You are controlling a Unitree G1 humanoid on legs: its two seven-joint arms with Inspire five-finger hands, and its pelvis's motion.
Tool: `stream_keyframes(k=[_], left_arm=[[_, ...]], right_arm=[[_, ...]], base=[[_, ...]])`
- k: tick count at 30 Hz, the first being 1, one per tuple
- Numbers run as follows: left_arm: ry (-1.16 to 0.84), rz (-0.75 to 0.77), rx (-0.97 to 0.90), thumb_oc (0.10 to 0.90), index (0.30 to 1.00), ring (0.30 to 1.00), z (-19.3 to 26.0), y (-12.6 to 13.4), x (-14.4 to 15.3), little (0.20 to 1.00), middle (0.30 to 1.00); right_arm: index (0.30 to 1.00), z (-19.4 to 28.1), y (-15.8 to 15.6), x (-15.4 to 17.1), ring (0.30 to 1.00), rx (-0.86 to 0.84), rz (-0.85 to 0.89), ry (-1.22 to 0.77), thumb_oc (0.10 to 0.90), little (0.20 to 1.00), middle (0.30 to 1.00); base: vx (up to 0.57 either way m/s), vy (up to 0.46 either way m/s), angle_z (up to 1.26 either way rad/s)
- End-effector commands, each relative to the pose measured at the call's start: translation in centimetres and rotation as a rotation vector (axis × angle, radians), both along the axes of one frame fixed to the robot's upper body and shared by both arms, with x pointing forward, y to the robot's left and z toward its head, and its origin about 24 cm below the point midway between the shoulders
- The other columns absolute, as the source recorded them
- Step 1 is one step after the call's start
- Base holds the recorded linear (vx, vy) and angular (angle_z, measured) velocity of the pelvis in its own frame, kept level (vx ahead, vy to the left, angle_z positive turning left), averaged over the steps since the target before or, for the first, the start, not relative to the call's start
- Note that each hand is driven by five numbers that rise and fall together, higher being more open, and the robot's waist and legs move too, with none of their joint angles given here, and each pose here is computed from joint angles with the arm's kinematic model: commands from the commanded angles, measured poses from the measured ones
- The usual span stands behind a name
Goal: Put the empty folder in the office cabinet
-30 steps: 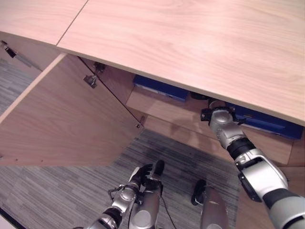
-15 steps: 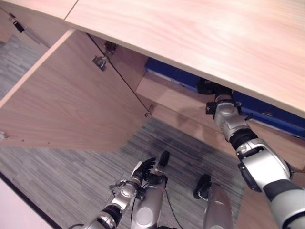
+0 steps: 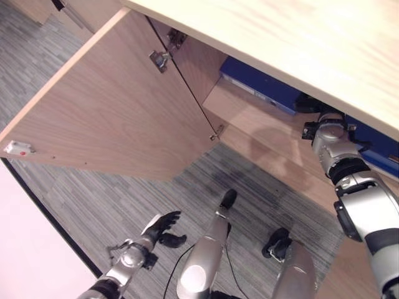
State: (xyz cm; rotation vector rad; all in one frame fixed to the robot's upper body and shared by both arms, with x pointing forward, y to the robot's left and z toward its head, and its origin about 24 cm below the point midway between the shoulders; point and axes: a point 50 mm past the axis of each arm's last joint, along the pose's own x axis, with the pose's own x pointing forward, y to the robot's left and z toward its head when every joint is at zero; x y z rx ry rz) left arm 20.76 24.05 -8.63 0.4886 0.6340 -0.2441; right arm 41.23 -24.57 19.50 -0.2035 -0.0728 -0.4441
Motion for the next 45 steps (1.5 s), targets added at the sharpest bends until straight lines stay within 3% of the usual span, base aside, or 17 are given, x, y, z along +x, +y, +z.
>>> stream_keyframes(k=[1,23,45], left_arm=[[0.001,-0.063,-0.031,0.800,0.900,0.900,-0.3,-0.9,-0.9,0.900,0.900],[0.036,-0.009,-0.055,0.800,0.900,0.900,-1.7,-1.8,-2.1,0.900,0.900],[0.008,0.017,-0.093,0.800,0.900,0.900,-1.4,-1.8,-2.2,0.900,0.900]], right_arm=[[0.300,6.2,-0.1,-0.1,0.300,-0.061,0.010,-0.224,0.400,0.300,0.300],[0.300,4.4,-4.1,-1.3,0.300,-0.128,-0.099,-0.159,0.400,0.300,0.300],[0.300,-0.6,-9.5,-4.1,0.300,-0.126,-0.241,-0.001,0.400,0.300,0.300]], base=[[0.00,0.016,0.07],[0.00,0.002,0.00],[-0.01,0.000,-0.02]])
